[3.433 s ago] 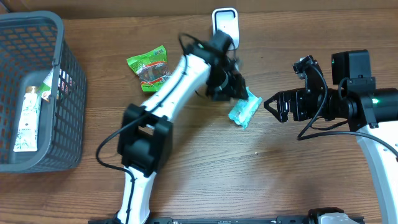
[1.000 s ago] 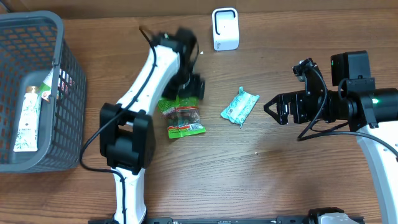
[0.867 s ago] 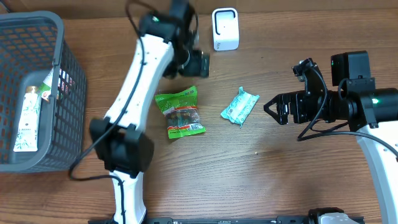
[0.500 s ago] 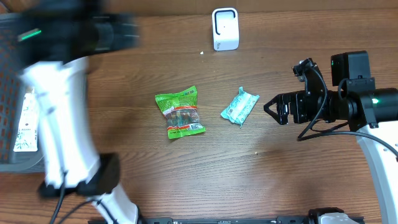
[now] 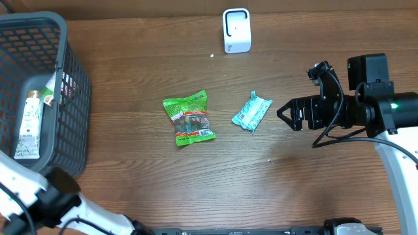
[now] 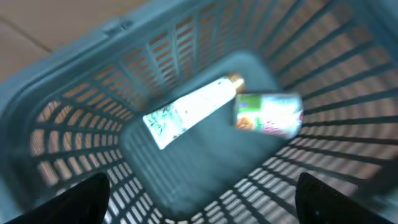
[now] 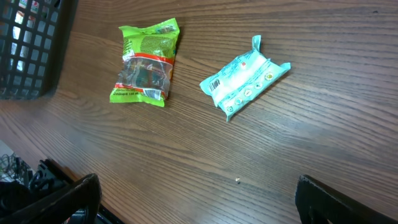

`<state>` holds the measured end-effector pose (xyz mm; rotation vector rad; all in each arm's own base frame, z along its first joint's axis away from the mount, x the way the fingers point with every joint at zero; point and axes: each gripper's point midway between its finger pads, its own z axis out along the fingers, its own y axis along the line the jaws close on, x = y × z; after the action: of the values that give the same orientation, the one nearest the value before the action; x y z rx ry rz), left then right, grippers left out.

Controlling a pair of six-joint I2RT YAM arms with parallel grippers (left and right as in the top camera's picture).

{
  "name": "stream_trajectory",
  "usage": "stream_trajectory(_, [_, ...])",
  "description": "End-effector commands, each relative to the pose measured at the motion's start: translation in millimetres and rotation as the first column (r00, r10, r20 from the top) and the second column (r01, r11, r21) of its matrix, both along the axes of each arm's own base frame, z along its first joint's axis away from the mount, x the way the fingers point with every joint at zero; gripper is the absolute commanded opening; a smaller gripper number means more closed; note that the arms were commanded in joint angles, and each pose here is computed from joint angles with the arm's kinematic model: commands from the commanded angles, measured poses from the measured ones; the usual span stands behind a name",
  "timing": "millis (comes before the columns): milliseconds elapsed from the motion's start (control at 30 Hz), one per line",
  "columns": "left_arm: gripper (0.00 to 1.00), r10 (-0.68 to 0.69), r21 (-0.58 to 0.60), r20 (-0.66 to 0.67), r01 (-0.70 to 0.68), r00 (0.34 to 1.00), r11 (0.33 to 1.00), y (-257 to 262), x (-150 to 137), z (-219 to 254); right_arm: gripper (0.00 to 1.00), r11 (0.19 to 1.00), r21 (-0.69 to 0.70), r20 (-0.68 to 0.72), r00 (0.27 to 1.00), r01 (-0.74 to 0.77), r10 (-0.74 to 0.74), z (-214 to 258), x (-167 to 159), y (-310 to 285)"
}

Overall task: Scan the item barcode
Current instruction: 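Grasp the white tube with gold cap from the basket, left gripper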

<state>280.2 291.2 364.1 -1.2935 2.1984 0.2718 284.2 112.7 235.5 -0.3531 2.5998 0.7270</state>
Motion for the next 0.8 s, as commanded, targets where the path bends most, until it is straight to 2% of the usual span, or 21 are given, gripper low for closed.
stream_trajectory(0, [0.85,-0.124,-0.075,-0.087,0.117,0.989,0.99,14,29,-48,1.0,1.0,0.004,0.035,0.999,-0.006,0.006,10,4,2])
stream_trajectory(167, [0.78,-0.117,-0.111,-0.234,0.093,0.965,0.989,29,38,-95,1.0,1.0,0.004,0.036,0.999,-0.006,0.006,10,4,2])
stream_trajectory(267, [0.77,-0.118,-0.145,-0.309,0.075,0.944,0.987,36,40,-125,1.0,1.0,0.004,0.039,0.999,-0.006,0.006,10,5,2])
stream_trajectory(633, [0.78,-0.231,-0.234,-0.399,0.146,0.887,0.961,44,50,-185,1.0,1.0,-0.004,0.053,0.999,-0.002,0.002,11,8,1])
stream_trajectory(767, [0.83,-0.325,-0.269,-0.385,0.232,0.864,0.935,42,59,-203,1.0,1.0,-0.016,0.053,0.999,0.005,-0.005,10,9,-1])
